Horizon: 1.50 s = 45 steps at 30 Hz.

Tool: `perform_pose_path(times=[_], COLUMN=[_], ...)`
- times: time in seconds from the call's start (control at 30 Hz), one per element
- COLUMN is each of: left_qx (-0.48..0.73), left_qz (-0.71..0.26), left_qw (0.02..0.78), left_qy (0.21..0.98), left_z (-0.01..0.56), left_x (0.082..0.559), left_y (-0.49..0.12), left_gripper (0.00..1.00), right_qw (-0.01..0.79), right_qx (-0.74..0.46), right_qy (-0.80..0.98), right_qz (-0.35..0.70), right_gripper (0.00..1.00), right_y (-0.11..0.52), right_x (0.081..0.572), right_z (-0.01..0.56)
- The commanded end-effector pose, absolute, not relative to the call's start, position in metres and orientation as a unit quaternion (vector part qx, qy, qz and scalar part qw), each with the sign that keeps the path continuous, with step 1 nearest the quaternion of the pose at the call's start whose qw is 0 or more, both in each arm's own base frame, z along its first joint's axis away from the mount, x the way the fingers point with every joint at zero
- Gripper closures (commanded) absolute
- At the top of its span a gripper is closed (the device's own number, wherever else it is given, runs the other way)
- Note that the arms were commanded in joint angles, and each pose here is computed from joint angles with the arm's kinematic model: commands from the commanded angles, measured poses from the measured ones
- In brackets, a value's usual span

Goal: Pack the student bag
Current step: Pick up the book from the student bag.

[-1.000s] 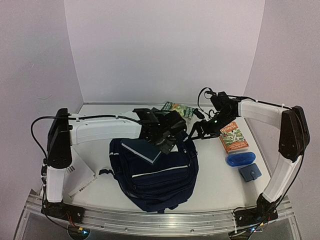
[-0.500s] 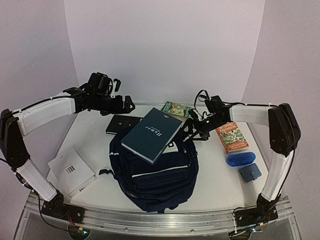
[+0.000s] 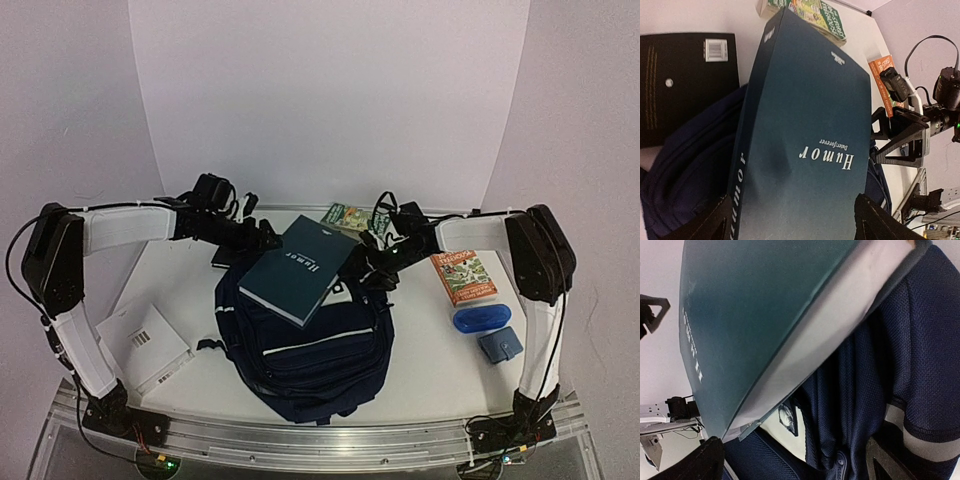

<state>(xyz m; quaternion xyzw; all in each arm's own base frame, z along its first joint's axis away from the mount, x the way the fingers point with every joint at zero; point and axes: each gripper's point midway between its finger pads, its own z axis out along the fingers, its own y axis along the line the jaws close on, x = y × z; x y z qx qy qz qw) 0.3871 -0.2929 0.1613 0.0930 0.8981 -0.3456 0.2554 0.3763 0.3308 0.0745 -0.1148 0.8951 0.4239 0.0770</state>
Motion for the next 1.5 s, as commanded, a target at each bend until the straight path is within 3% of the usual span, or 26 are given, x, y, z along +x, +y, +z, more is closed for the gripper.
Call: perform_pose_path(times=[0.0, 0.2, 0.43, 0.6, 0.8, 0.97, 1.47], left_qx=[0.093, 0.102, 0.120, 0.134, 0.138, 0.149, 0.189], left_qz=[-0.396, -0.405, -0.425, -0.436, -0.451, -0.454, -0.500], left_qw=[0.233, 0.213, 0.199, 0.187, 0.194, 0.211, 0.251], left_qy=[0.883, 0.883, 0.875, 0.870, 0.860, 0.853, 0.807], left_z=[0.153, 0.143, 0.141, 0.136, 0.142, 0.157, 0.212], left_x=[0.381, 0.369, 0.356, 0.350, 0.347, 0.343, 0.330], left_y=[-0.310, -0.324, -0.346, -0.362, -0.365, -0.362, -0.384], left_gripper=[0.24, 0.40, 0.48, 0.50, 0.52, 0.50, 0.52], right_qw=[0.092, 0.090, 0.096, 0.087, 0.112, 0.139, 0.164], right_qx=[-0.125, -0.138, -0.153, -0.152, -0.173, -0.193, -0.188], right_qy=[0.876, 0.864, 0.853, 0.844, 0.824, 0.806, 0.813], right_qz=[0.457, 0.475, 0.489, 0.508, 0.529, 0.541, 0.526], right_gripper=[0.03, 0.05, 0.08, 0.15, 0.36, 0.48, 0.51], right_y=[0.353, 0.355, 0.355, 0.360, 0.360, 0.355, 0.344], right_x=[0.389, 0.380, 0.373, 0.372, 0.367, 0.355, 0.346], right_z=[0.085, 0.096, 0.111, 0.115, 0.155, 0.193, 0.205])
